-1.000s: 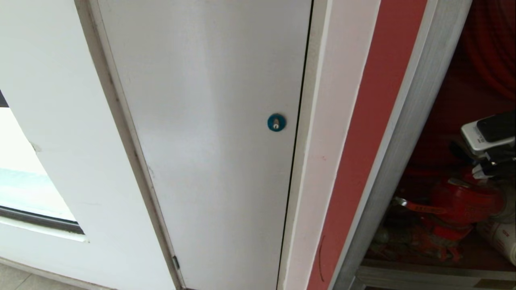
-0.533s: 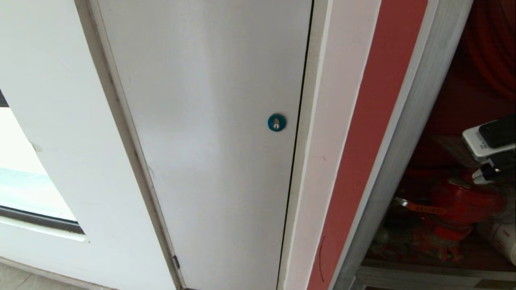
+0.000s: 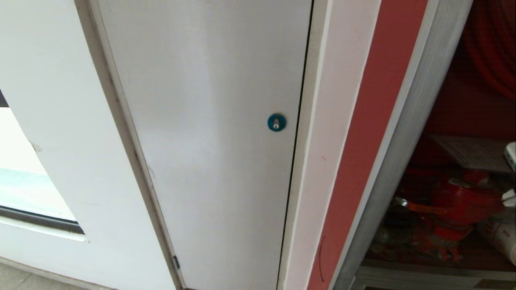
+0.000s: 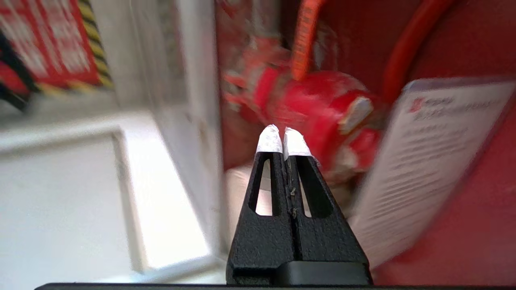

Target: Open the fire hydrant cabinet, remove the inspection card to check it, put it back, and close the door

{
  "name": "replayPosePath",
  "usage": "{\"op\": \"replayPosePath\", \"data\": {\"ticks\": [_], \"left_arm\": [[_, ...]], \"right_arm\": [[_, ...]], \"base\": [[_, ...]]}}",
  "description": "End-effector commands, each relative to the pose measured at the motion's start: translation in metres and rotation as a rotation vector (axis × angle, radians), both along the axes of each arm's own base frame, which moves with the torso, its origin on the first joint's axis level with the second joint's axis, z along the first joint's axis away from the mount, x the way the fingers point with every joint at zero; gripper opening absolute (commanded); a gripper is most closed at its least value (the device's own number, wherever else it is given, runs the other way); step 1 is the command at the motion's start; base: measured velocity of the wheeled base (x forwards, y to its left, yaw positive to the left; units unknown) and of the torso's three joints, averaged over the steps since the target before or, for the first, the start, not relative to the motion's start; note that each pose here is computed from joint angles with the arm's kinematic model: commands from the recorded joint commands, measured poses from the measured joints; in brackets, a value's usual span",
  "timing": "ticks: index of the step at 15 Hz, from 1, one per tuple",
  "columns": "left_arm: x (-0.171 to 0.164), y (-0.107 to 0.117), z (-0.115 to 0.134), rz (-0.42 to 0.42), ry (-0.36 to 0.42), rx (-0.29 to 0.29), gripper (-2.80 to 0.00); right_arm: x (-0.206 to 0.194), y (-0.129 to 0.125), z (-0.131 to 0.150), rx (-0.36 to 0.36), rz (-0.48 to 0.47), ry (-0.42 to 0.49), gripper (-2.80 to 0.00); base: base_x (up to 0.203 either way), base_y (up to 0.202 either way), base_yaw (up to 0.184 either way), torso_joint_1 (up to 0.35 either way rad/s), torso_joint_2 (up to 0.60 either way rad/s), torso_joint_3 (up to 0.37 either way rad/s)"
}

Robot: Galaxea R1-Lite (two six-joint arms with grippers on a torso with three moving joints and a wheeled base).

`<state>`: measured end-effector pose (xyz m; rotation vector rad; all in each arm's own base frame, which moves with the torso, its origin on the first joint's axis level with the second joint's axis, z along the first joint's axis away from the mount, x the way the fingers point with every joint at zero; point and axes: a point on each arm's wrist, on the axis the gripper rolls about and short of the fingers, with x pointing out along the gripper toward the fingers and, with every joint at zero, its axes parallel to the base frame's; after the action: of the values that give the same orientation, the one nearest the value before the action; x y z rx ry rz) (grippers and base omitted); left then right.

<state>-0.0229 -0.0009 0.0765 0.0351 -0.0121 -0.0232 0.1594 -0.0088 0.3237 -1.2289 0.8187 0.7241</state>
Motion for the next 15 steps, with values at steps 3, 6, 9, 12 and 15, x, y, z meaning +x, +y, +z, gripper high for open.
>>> {"op": "replayPosePath", "data": {"ticks": [3,6,9,12,15], "left_arm": [[0.001,0.000,-0.002,0.000,0.007,0.000,-2.80],[0.001,0.000,-0.002,0.000,0.007,0.000,-2.80],[0.001,0.000,-0.002,0.000,0.007,0.000,-2.80],[0.001,0.000,-0.002,0.000,0.007,0.000,-2.80],[0.001,0.000,-0.002,0.000,0.007,0.000,-2.80]], "right_arm": [[-0.042,0.004,0.003,0.116,-0.100,-0.048,-2.80],[-0.079,0.008,0.002,0.291,-0.229,-0.088,-2.80],[-0.098,0.010,-0.002,0.490,-0.381,-0.140,-2.80],[-0.113,0.011,-0.006,0.698,-0.537,-0.252,-2.80],[-0.130,0.012,-0.003,0.880,-0.622,-0.385,-2.80]], "base": [[0.000,0.000,0.000,0.000,0.00,0.000],[0.000,0.000,0.000,0.000,0.00,0.000],[0.000,0.000,0.000,0.000,0.00,0.000],[0.000,0.000,0.000,0.000,0.00,0.000],[0.000,0.000,0.000,0.000,0.00,0.000]]}}
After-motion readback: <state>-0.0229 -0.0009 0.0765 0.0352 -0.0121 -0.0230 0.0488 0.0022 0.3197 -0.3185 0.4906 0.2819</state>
